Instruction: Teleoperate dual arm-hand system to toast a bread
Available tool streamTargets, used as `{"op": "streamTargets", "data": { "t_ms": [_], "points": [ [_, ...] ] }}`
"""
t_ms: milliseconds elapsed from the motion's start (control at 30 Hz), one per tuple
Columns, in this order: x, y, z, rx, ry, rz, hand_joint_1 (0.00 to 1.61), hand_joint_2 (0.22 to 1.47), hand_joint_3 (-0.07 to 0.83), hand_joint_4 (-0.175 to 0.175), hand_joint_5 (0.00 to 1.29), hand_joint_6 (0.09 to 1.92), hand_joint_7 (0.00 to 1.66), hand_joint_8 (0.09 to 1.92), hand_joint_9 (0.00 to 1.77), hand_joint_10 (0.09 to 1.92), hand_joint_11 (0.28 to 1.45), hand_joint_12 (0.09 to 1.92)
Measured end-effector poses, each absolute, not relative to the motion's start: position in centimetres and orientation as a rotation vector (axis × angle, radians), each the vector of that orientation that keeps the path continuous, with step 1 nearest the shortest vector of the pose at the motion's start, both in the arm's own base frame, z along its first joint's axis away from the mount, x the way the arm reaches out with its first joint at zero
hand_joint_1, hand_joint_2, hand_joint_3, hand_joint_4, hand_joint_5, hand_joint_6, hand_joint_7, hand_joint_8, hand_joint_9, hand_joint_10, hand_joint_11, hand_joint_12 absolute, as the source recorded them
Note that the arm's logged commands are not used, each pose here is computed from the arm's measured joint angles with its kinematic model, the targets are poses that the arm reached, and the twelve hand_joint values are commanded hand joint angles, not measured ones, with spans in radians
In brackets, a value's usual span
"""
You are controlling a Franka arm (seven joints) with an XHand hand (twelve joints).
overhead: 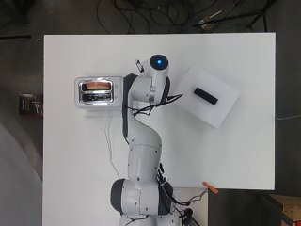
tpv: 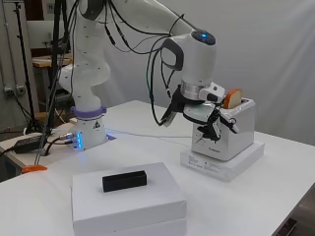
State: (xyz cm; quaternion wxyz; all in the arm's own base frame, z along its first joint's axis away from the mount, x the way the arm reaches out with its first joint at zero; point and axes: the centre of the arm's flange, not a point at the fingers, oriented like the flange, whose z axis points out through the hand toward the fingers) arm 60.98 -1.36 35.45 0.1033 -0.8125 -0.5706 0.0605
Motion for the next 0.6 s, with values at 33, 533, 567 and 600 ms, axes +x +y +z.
{"op": "streamTargets", "data": {
  "t_ms": [33,533,567,600],
  "points": [
    [60.7,-1.5,35.2,-2.397,-1.675,0.185,0.10,1.11,0.003,-0.123,0.52,0.09,1.29,1.92,1.49,1.92,1.02,1.92],
    [59.5,-2.6,30.3,-2.349,-1.592,0.218,0.15,1.12,-0.001,-0.101,0.52,0.09,1.14,1.92,1.30,1.92,0.84,1.88],
    [59.5,-2.6,30.1,-2.344,-1.592,0.215,0.16,1.12,-0.001,-0.103,0.50,0.09,1.08,1.92,1.24,1.91,0.78,1.83],
    [59.5,-2.5,30.1,-2.343,-1.596,0.216,0.16,1.12,-0.001,-0.102,0.50,0.09,1.04,1.92,1.18,1.89,0.73,1.77]
  ]
}}
